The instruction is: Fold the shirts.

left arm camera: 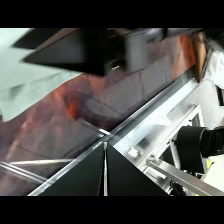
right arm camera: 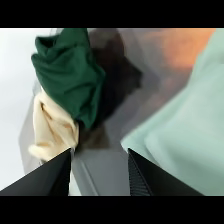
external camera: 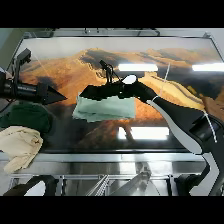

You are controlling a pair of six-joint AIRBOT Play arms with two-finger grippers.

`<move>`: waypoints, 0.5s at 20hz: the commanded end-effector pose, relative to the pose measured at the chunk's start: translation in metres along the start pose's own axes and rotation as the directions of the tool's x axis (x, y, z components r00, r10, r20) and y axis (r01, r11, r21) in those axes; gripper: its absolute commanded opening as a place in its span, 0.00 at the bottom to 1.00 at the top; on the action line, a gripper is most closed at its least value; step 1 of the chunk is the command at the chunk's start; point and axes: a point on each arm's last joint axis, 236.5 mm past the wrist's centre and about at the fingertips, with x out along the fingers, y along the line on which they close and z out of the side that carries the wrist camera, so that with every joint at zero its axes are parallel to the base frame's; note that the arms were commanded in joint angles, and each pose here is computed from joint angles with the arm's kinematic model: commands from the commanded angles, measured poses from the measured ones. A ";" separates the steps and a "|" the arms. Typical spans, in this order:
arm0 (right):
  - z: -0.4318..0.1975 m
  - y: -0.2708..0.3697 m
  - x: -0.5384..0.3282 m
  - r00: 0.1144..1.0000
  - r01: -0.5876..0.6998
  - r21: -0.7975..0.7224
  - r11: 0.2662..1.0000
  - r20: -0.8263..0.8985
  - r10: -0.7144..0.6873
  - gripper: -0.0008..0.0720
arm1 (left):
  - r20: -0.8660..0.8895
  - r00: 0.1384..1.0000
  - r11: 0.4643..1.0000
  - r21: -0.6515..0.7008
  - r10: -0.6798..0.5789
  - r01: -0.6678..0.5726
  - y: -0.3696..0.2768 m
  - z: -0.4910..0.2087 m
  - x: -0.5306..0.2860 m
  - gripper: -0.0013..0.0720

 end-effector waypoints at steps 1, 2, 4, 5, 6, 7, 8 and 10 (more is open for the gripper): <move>-0.018 -0.036 -0.062 0.975 0.141 0.025 0.990 -0.176 -0.134 0.54 | -0.005 1.000 1.000 -0.004 -0.017 0.017 -0.002 -0.011 -0.001 0.05; -0.012 -0.064 -0.100 0.952 0.260 0.061 0.964 -0.184 -0.246 0.54 | -0.005 0.999 0.999 -0.002 -0.040 0.040 -0.008 -0.011 -0.002 0.05; -0.002 -0.117 -0.176 0.879 0.470 0.152 0.869 -0.165 -0.447 0.59 | -0.019 0.998 0.998 0.001 -0.065 0.065 -0.014 -0.015 -0.002 0.05; -0.003 -0.138 -0.208 0.853 0.522 0.226 0.822 -0.153 -0.499 0.73 | -0.027 0.997 0.998 0.007 -0.069 0.070 -0.015 -0.017 -0.002 0.05; -0.008 -0.153 -0.227 0.847 0.530 0.295 0.795 -0.145 -0.511 0.73 | -0.027 0.997 0.998 0.008 -0.069 0.069 -0.015 -0.017 -0.002 0.05; -0.019 -0.167 -0.237 0.853 0.516 0.372 0.771 -0.147 -0.500 0.73 | -0.026 0.997 0.998 0.008 -0.068 0.069 -0.015 -0.017 -0.002 0.05; -0.035 -0.178 -0.238 0.862 0.501 0.428 0.752 -0.163 -0.481 0.73 | -0.026 0.997 0.998 0.008 -0.069 0.069 -0.015 -0.017 -0.002 0.05; -0.064 -0.193 -0.223 0.886 0.455 0.486 0.746 -0.165 -0.433 0.73 | -0.026 0.997 0.998 0.008 -0.069 0.069 -0.015 -0.016 -0.002 0.05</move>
